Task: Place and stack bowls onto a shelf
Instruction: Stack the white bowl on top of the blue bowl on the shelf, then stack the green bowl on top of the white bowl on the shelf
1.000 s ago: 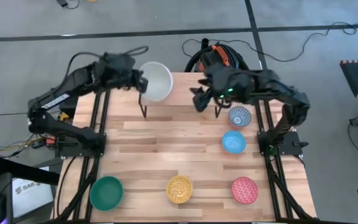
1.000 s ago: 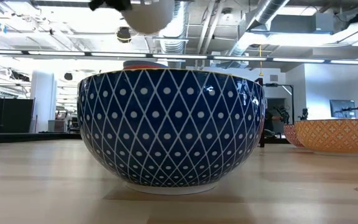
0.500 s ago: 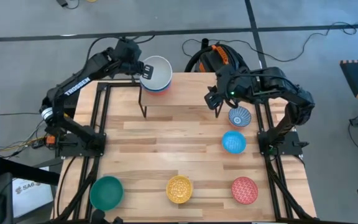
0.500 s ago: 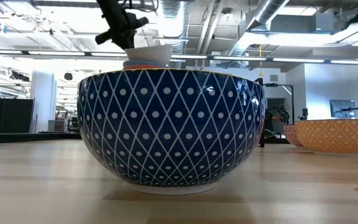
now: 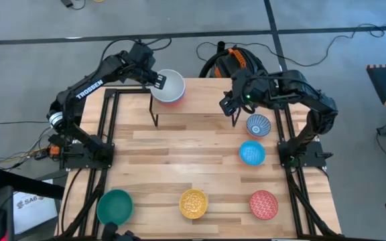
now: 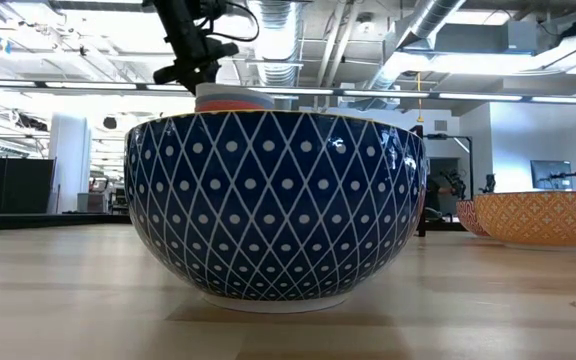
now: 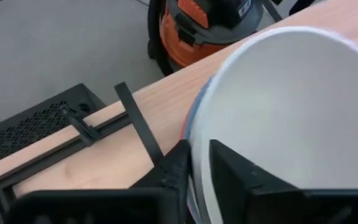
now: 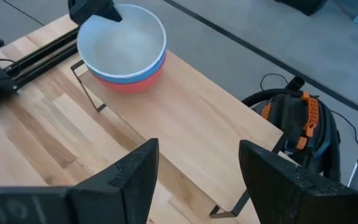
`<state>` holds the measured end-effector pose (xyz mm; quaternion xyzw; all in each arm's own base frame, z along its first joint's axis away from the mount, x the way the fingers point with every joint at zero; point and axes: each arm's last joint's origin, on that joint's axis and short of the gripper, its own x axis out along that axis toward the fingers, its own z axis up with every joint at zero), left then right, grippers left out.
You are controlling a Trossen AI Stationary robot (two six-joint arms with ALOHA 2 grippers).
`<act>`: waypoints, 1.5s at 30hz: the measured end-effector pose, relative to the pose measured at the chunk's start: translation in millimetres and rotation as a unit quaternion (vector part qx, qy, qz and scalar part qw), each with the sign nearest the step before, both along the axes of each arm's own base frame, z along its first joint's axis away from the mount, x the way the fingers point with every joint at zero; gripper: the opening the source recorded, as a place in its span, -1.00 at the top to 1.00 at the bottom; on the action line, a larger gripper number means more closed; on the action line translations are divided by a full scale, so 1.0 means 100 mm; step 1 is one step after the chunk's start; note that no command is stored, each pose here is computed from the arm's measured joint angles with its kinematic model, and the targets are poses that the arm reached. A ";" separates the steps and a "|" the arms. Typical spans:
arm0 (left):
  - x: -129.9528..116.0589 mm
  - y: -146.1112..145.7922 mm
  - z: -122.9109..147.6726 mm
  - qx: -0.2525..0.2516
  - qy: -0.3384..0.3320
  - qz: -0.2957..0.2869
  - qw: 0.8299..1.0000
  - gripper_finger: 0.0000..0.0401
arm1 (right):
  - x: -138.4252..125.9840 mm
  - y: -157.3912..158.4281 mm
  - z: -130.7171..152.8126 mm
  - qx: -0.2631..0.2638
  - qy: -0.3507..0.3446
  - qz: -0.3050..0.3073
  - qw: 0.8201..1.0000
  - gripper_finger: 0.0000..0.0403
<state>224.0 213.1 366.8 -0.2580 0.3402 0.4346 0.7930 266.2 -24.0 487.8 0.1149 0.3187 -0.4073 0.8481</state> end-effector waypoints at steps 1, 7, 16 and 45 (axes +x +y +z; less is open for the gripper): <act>0.00 0.00 0.00 -0.001 0.001 0.001 1.000 0.69 | 0.00 -0.01 0.00 0.000 0.000 0.000 1.000 -0.24; -0.08 -0.05 0.09 0.004 -0.017 0.014 1.000 0.36 | 0.00 -0.02 -0.01 -0.002 0.007 0.003 1.000 -0.24; -0.34 -0.28 0.39 0.053 -0.043 0.039 0.997 0.24 | 0.43 -0.34 -0.39 0.033 0.000 0.065 0.997 -0.24; -0.42 -0.48 0.68 0.094 -0.025 0.013 0.995 0.28 | 1.33 -1.09 -0.95 -0.005 -0.121 0.205 0.971 -0.24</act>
